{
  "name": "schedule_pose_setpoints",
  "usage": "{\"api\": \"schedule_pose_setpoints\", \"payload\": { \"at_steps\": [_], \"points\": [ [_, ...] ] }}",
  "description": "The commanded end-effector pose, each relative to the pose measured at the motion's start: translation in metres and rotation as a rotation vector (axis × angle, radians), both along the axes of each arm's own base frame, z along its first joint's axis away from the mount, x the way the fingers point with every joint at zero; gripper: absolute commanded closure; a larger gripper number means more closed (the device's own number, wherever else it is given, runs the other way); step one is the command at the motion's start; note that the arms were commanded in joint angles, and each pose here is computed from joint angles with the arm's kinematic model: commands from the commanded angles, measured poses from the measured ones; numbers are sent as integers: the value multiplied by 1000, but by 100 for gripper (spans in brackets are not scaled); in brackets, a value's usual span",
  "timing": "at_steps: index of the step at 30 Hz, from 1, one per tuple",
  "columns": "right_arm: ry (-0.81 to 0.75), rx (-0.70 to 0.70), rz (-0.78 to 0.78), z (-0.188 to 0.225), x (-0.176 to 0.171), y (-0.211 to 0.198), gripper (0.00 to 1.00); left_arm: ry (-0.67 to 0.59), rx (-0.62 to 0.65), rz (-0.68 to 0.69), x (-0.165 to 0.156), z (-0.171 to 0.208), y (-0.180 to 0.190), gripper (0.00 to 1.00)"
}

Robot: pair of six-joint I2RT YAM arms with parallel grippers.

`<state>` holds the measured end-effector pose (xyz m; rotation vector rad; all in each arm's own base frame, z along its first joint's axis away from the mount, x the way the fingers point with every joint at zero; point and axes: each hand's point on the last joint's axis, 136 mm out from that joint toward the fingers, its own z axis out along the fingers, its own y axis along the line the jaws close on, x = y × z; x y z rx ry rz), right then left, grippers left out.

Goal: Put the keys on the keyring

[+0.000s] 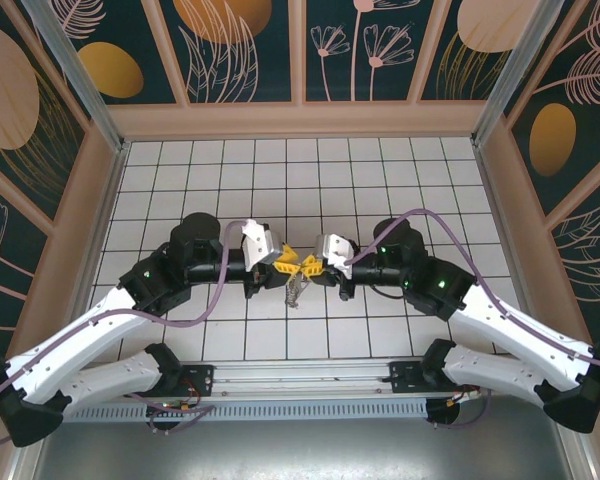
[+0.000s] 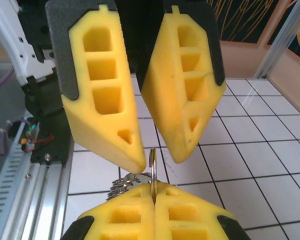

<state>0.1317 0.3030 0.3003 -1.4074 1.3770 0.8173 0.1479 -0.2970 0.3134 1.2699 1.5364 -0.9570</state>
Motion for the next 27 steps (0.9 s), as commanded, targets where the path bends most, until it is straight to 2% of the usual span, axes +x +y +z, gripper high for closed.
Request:
{"api": "schedule_pose_setpoints", "payload": {
  "at_steps": [1, 6, 11, 17, 21, 27],
  "points": [
    [-21, -53, 23, 1, -6, 1, 100, 13, 114, -6, -2, -15, 7, 76],
    [-15, -74, 49, -1, -10, 7, 100, 18, 102, -38, -3, -17, 0, 79],
    [-16, -71, 51, 2, -10, 9, 100, 14, 66, -56, -2, -13, -7, 99],
    [-17, -75, 38, -1, -9, 8, 100, 7, 12, -25, -1, -10, -4, 100],
    [-3, -69, 30, -6, -9, 6, 100, 5, -89, -35, -7, 0, -4, 100],
    [19, -4, 45, -6, -15, 2, 82, -29, -237, -37, -10, 17, -3, 100]
  ]
}}
